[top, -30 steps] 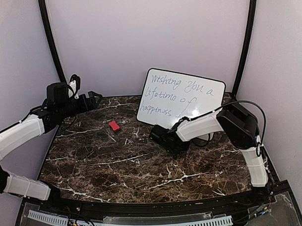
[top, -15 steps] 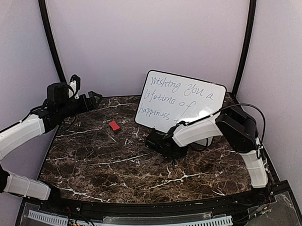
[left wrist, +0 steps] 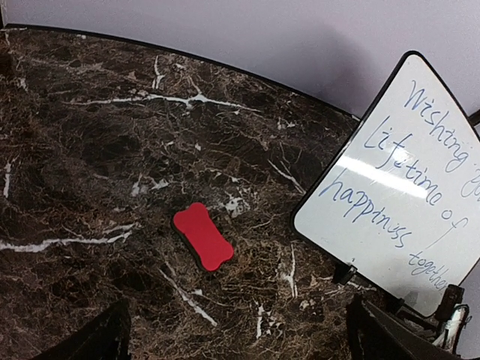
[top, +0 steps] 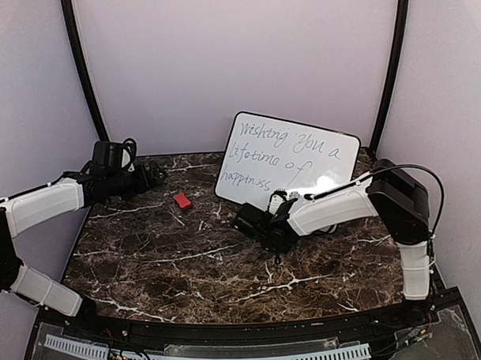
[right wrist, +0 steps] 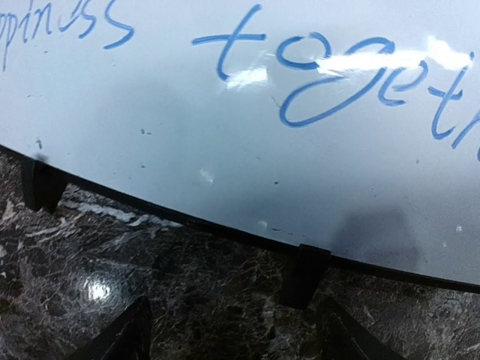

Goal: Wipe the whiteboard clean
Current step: Move the whiteboard to the center of the board.

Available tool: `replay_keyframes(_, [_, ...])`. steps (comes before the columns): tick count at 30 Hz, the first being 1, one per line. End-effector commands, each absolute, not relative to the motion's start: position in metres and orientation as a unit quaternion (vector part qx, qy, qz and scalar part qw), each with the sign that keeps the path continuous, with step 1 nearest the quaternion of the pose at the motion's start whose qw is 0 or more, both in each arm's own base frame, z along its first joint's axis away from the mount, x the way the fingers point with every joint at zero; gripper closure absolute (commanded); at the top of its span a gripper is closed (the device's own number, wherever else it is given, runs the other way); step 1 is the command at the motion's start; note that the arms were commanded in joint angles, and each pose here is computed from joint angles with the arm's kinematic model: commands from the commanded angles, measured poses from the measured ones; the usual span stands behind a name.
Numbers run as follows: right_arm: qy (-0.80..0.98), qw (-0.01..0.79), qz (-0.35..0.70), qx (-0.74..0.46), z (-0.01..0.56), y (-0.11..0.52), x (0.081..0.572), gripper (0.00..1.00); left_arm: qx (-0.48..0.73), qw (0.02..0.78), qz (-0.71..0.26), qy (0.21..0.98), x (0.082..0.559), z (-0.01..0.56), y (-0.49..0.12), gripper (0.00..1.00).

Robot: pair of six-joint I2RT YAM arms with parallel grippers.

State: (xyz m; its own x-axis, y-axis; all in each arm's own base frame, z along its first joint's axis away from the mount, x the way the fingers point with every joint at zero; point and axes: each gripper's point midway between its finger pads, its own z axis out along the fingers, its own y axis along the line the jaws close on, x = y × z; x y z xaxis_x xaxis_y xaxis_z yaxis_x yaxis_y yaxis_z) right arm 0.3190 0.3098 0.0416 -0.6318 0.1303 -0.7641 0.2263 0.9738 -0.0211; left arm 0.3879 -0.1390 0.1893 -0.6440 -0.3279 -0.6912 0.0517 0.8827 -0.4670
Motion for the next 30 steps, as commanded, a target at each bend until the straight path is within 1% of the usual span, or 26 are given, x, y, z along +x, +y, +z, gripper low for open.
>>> replay_keyframes(1, [0.900, 0.436, -0.008, 0.019, 0.068, 0.340, 0.315, 0.26, -0.127, 0.386, -0.220, 0.887, 0.385, 0.182, -0.133, 0.01])
replay_keyframes(4, [0.896, 0.442, 0.013, -0.042, 0.084, 0.357, 0.315, 0.23, -0.141, 0.360, -0.204, 0.899, 0.385, 0.162, -0.139, 0.01])
replay_keyframes(6, [0.890, 0.451, 0.019, -0.064, 0.099, 0.364, 0.318, 0.22, -0.147, 0.351, -0.176, 0.908, 0.389, 0.150, -0.141, 0.01])
replay_keyframes(7, [0.887, 0.455, 0.020, -0.076, 0.105, 0.367, 0.319, 0.21, -0.144, 0.351, -0.174, 0.909, 0.391, 0.153, -0.147, 0.01])
replay_keyframes(8, [0.884, 0.460, 0.018, -0.081, 0.112, 0.368, 0.320, 0.21, -0.149, 0.339, -0.152, 0.916, 0.392, 0.141, -0.146, 0.01])
replay_keyframes(9, [0.881, 0.466, 0.015, -0.083, 0.118, 0.367, 0.321, 0.20, -0.144, 0.342, -0.151, 0.917, 0.396, 0.146, -0.154, 0.01])
replay_keyframes(10, [0.878, 0.471, 0.015, -0.088, 0.124, 0.366, 0.322, 0.20, -0.147, 0.330, -0.133, 0.923, 0.397, 0.134, -0.153, 0.01])
replay_keyframes(11, [0.874, 0.476, 0.017, -0.090, 0.130, 0.366, 0.323, 0.20, -0.144, 0.333, -0.134, 0.922, 0.401, 0.139, -0.160, 0.01])
replay_keyframes(14, [0.866, 0.489, 0.038, -0.095, 0.146, 0.366, 0.321, 0.20, -0.148, 0.311, -0.113, 0.932, 0.409, 0.121, -0.166, 0.01])
replay_keyframes(15, [0.864, 0.492, 0.048, -0.097, 0.151, 0.365, 0.320, 0.19, -0.148, 0.314, -0.113, 0.931, 0.414, 0.124, -0.168, 0.01])
replay_keyframes(17, [0.856, 0.504, 0.071, -0.096, 0.168, 0.364, 0.319, 0.19, -0.149, 0.305, -0.096, 0.936, 0.421, 0.111, -0.169, 0.01])
replay_keyframes(21, [0.846, 0.521, 0.076, -0.082, 0.187, 0.353, 0.320, 0.19, -0.146, 0.299, -0.061, 0.941, 0.430, 0.101, -0.168, 0.01])
replay_keyframes(30, [0.839, 0.532, 0.098, -0.064, 0.201, 0.338, 0.319, 0.19, -0.122, 0.286, -0.018, 0.950, 0.444, 0.077, -0.181, 0.01])
